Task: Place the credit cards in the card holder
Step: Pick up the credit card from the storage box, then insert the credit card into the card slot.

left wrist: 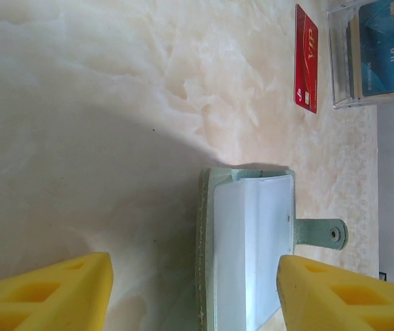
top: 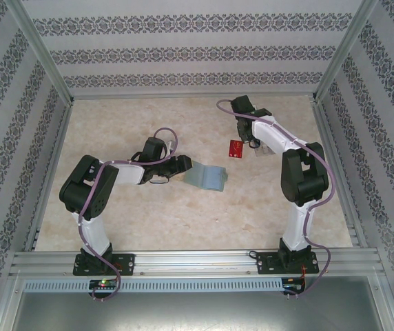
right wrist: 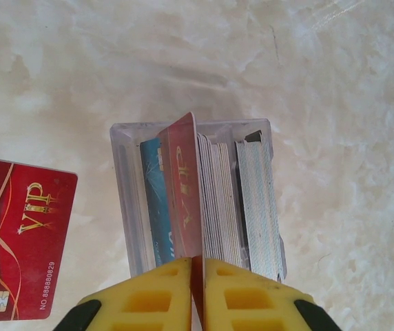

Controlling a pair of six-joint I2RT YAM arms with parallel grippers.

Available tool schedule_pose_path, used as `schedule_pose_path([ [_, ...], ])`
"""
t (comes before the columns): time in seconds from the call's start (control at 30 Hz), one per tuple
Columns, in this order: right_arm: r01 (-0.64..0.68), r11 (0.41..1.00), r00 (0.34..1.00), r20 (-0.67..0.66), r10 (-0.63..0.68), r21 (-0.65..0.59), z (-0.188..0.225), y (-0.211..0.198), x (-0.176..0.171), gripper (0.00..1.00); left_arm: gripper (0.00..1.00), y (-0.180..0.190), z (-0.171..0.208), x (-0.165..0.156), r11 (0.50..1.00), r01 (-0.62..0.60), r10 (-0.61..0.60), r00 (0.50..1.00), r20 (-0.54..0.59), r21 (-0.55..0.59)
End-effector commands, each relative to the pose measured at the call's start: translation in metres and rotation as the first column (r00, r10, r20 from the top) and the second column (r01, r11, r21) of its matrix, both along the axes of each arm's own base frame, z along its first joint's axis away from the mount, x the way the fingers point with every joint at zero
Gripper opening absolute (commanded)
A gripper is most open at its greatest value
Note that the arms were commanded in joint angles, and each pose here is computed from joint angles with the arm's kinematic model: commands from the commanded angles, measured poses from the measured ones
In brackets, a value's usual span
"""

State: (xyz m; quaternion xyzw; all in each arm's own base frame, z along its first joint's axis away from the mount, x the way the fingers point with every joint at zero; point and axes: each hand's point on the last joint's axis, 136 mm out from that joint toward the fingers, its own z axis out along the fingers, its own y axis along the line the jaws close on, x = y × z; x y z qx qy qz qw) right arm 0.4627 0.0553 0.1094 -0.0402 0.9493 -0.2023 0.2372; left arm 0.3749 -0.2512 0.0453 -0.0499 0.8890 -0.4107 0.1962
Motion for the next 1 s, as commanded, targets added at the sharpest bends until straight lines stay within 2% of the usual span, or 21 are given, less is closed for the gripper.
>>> schedule_pose_path([
  [0.0, 0.015, 0.999, 1.0, 0.021, -0.014, -0.038, 0.017, -0.008, -0.002, 0.08, 0.65, 0.009, -0.046, -0.023, 0.997, 0.005, 0.006, 0.989, -0.149, 0.073],
  [0.1, 0.011, 1.0, 1.0, 0.026, -0.011, -0.003, 0.02, -0.003, -0.004, 0.07, 0.65, 0.008, -0.046, -0.023, 0.997, 0.006, 0.005, 0.989, -0.15, 0.076],
  [0.3, -0.024, 0.986, 0.997, 0.07, 0.013, 0.164, 0.043, 0.024, -0.023, 0.06, 0.65, 0.009, -0.043, -0.022, 0.996, 0.014, -0.002, 0.99, -0.143, 0.084],
  [0.5, -0.122, 0.91, 0.99, 0.117, 0.082, 0.395, 0.059, 0.071, -0.061, 0.06, 0.64, 0.009, -0.043, -0.023, 0.995, 0.028, -0.015, 0.989, -0.145, 0.093],
  [0.6, -0.198, 0.806, 0.98, 0.12, 0.158, 0.558, 0.053, 0.109, -0.087, 0.02, 0.63, 0.009, -0.041, -0.022, 0.995, 0.038, -0.024, 0.99, -0.139, 0.098],
  [0.67, -0.239, 0.691, 0.968, 0.109, 0.227, 0.683, 0.048, 0.138, -0.107, 0.01, 0.57, 0.008, -0.04, -0.023, 0.994, 0.049, -0.035, 0.99, -0.138, 0.097],
  [0.83, -0.178, 0.379, 0.946, 0.052, 0.32, 0.908, 0.029, 0.186, -0.153, 0.04, 0.35, 0.009, -0.04, -0.023, 0.99, 0.068, -0.052, 0.99, -0.13, 0.12],
  [0.9, -0.145, 0.338, 0.932, 0.014, 0.362, 0.93, 0.016, 0.192, -0.165, 0.05, 0.28, 0.008, -0.039, -0.024, 0.99, 0.076, -0.06, 0.99, -0.13, 0.115],
  [0.97, -0.103, 0.342, 0.928, -0.034, 0.372, 0.934, 0.0, 0.189, -0.171, 0.06, 0.21, 0.007, -0.039, -0.023, 0.991, 0.083, -0.069, 0.99, -0.127, 0.107],
])
